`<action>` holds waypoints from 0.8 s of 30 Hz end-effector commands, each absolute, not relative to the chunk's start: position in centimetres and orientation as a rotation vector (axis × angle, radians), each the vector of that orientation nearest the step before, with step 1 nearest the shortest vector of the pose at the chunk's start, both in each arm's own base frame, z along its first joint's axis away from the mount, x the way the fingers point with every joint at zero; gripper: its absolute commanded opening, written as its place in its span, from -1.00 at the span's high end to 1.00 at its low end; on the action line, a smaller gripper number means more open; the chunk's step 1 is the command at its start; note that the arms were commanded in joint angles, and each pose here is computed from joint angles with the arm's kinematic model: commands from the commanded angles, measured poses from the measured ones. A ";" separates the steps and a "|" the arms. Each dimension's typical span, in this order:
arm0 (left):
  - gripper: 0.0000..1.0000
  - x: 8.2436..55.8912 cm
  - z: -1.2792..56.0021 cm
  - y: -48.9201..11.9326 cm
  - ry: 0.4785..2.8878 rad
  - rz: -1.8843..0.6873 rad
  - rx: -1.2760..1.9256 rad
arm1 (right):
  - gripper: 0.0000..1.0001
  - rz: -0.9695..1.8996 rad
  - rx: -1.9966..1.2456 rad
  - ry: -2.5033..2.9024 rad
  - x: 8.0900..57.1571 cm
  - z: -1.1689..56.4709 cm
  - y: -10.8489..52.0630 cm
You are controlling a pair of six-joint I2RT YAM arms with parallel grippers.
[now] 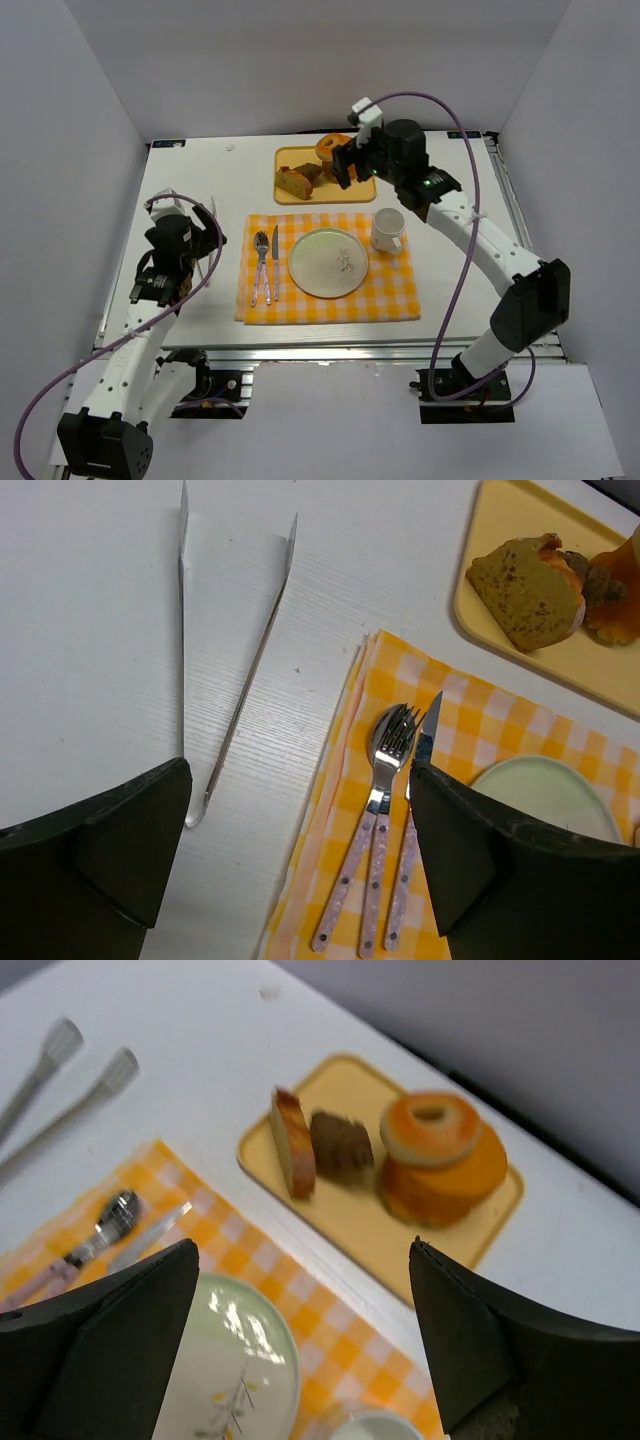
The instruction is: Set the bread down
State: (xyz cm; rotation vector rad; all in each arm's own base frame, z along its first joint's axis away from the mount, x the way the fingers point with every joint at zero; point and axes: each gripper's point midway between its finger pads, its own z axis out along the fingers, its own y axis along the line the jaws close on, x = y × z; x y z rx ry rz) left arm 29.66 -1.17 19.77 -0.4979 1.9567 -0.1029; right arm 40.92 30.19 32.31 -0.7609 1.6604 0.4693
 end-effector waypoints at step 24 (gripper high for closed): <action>-0.82 33.3 7.0 2.7 2.458 0.181 -0.209 | -0.79 1.023 -1.321 1.473 29.5 24.5 24.2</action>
